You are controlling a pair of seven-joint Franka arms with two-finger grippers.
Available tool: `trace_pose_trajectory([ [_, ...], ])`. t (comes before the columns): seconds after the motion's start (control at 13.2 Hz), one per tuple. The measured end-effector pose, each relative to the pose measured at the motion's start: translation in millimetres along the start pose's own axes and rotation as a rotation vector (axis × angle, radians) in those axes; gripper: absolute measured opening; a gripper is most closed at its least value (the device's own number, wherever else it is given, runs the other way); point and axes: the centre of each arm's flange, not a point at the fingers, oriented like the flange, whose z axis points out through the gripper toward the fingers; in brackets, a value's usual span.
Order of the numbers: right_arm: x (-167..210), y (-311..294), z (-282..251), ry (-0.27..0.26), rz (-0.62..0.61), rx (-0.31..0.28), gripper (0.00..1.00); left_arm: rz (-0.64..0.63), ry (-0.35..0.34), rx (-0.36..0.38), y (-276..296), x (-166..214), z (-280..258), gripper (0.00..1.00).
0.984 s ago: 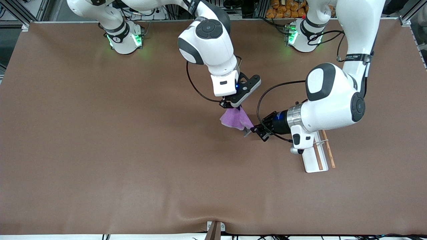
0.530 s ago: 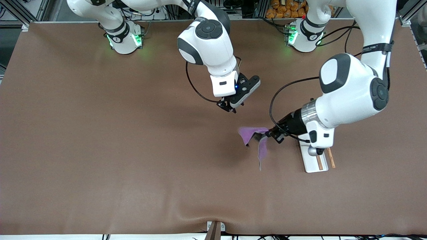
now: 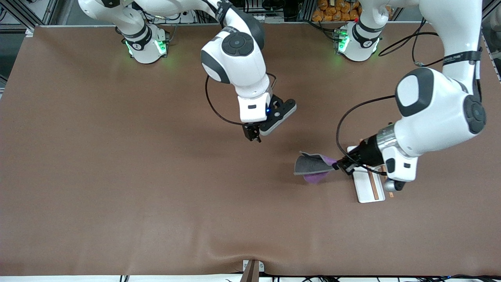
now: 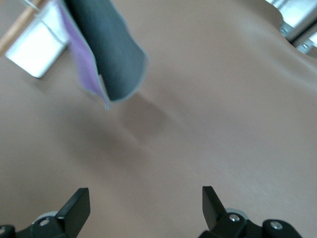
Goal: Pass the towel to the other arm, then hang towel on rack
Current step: 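Open the right gripper and withdraw while the left gripper lowers towel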
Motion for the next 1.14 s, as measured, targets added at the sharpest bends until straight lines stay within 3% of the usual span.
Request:
trace_pose_trajectory([
  [0.15, -1.4, 47.9, -4.1, -0.036, 0.062, -0.022, 1.0, 0.037, -0.011, 0.025, -15.7, 16.4, -4.2, 0.03],
  [0.3, -7.2, 111.3, -18.9, -0.076, 0.136, -0.058, 1.0, 0.088, 0.003, 0.113, -31.0, 26.3, -1.2, 0.03],
  [0.45, -16.3, 179.7, -37.4, -0.081, 0.219, -0.106, 1.0, 0.117, -0.005, 0.201, -43.2, 29.2, 1.8, 0.03],
  [0.61, -29.9, 241.4, -50.7, -0.085, 0.303, -0.13, 1.0, 0.116, -0.026, 0.236, -49.5, 29.4, 2.4, 0.03],
  [0.91, -73.2, 304.0, -75.0, -0.253, 0.417, -0.137, 1.0, 0.138, -0.059, 0.257, -68.8, 44.6, -8.4, 0.03],
  [1.14, -102.4, 336.1, -128.4, -0.301, 0.491, -0.142, 1.0, 0.158, -0.074, 0.256, -91.9, 67.2, -22.3, 0.03],
])
